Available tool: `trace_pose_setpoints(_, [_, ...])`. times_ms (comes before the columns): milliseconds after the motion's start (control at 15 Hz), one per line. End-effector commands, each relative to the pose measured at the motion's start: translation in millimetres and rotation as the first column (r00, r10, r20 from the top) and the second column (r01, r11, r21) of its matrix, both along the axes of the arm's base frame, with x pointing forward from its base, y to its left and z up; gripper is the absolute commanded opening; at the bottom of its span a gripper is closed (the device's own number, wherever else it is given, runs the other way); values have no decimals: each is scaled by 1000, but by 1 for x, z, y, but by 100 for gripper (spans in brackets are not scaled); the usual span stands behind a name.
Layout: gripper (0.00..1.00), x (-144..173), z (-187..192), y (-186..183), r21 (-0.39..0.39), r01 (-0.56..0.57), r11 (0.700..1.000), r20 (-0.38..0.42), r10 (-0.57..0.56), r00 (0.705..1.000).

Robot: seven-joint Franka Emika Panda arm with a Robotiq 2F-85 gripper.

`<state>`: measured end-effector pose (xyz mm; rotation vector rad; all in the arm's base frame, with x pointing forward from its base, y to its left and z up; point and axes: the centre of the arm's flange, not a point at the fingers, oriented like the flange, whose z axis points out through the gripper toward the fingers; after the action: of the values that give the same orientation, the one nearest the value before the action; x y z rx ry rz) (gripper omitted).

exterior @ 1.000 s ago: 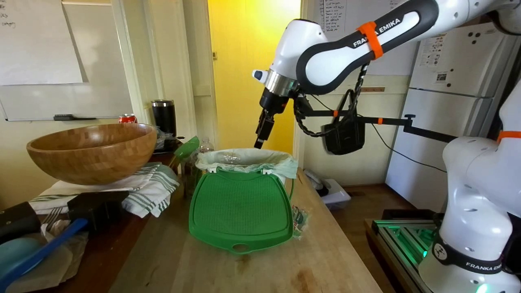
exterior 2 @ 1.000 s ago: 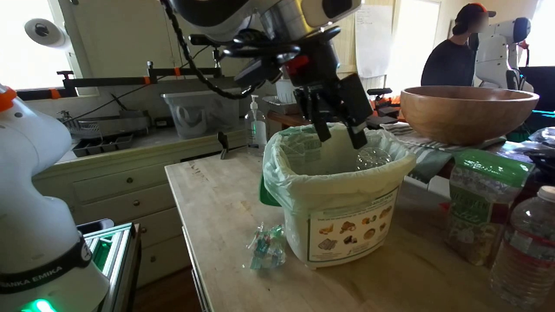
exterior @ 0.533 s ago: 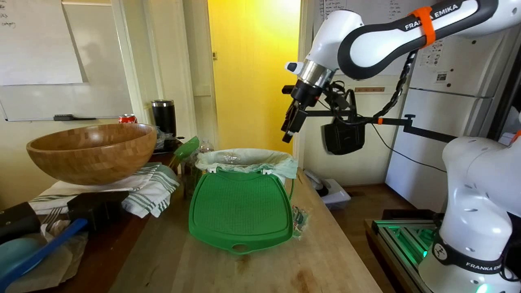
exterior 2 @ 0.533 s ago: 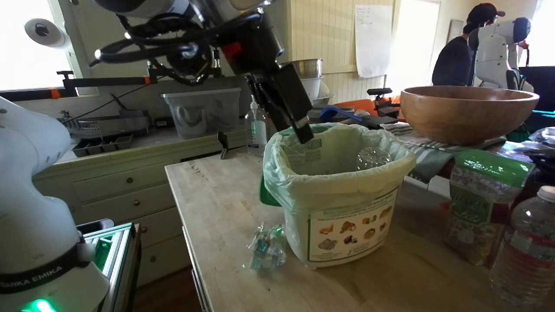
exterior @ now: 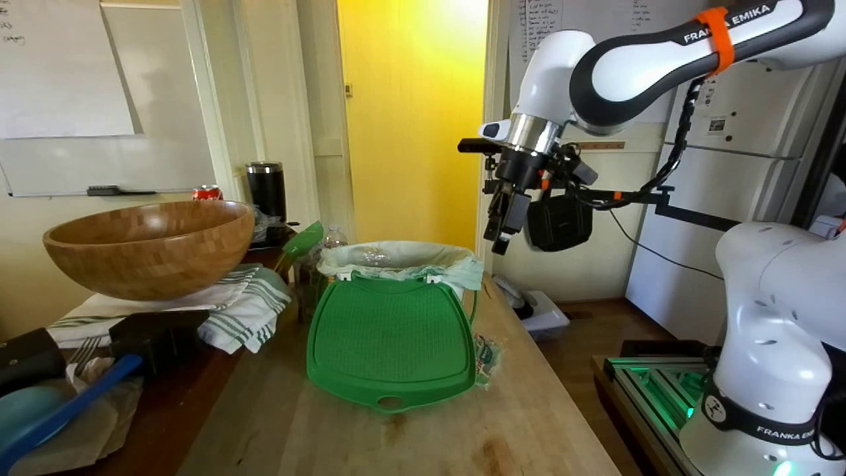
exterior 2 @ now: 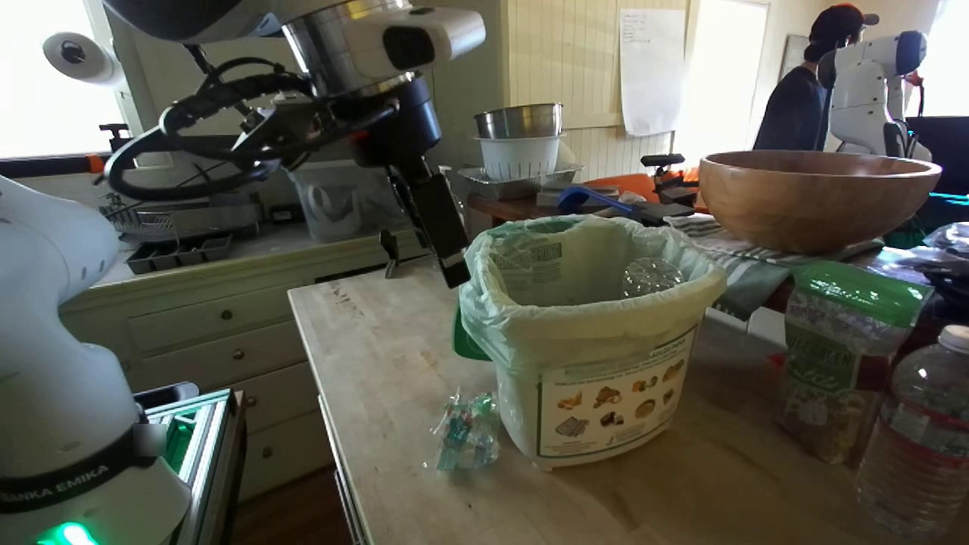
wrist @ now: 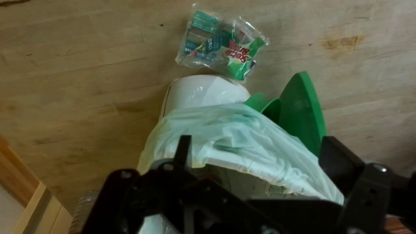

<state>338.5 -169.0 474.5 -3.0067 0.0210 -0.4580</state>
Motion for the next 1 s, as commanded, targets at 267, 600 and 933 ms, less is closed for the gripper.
trace_pose_setpoints(267, [100,15,-35,41,69,-65,996,-108,72,992])
trace_pose_setpoints(600, [100,23,-56,69,93,-64,994,-125,75,989])
trace_pose_setpoints(933, [100,36,-76,96,112,-51,992,-49,57,997])
